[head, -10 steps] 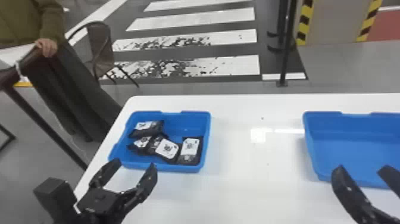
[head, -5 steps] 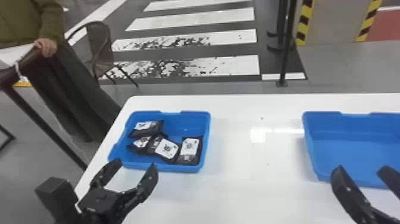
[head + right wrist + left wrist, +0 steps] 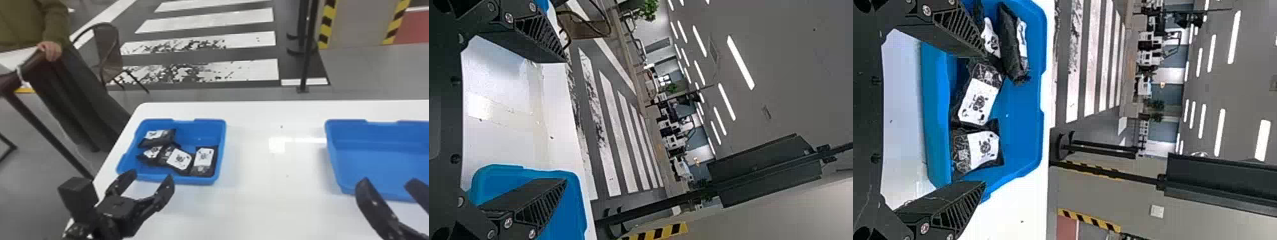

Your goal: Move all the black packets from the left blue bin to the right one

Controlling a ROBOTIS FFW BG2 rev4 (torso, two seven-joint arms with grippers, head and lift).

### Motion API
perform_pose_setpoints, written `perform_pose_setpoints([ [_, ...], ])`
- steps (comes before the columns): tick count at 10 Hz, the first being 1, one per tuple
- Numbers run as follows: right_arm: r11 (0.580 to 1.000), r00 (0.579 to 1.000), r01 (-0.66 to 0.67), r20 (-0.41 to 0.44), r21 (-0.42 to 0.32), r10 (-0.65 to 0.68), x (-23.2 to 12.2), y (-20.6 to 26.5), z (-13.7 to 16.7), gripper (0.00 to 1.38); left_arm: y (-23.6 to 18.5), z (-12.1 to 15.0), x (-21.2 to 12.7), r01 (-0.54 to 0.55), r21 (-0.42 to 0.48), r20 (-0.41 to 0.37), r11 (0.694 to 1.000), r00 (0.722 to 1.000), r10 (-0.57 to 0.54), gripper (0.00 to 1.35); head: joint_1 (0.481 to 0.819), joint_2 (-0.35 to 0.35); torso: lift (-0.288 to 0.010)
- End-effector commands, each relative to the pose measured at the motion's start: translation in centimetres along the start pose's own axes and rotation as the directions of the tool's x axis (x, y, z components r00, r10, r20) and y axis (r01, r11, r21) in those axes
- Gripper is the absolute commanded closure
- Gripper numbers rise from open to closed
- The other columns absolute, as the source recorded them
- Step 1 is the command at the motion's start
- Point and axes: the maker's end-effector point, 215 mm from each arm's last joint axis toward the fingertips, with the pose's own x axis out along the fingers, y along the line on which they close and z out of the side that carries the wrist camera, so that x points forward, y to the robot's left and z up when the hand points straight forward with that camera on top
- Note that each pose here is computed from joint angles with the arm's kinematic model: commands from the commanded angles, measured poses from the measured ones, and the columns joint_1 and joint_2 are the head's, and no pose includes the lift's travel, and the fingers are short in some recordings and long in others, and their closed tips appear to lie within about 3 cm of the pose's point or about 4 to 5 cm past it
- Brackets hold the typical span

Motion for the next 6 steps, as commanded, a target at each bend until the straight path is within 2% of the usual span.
perform_pose_setpoints([
  [1, 1.0, 1.0, 0.0, -0.001, 0.001, 0.0, 0.0, 0.0, 0.0, 0.18, -0.2, -0.5, 1.9, 0.002, -0.015, -0.036, 1.0, 0.999, -0.002, 0.13, 0.695, 0.219, -0.14],
  [4, 1.0, 1.0, 0.0, 0.0, 0.005, 0.0, 0.0, 0.0, 0.0, 0.18, -3.6, -2.4, 6.5, 0.086, -0.055, -0.126, 0.995, 0.988, -0.092, 0.12, 0.695, 0.18, -0.14],
  [6, 1.0, 1.0, -0.002, 0.001, 0.012, 0.002, 0.1, 0.1, 0.0, 0.18, -3.5, -2.3, 8.9, 0.095, -0.034, -0.171, 0.995, 0.98, -0.1, 0.12, 0.695, 0.144, -0.14],
])
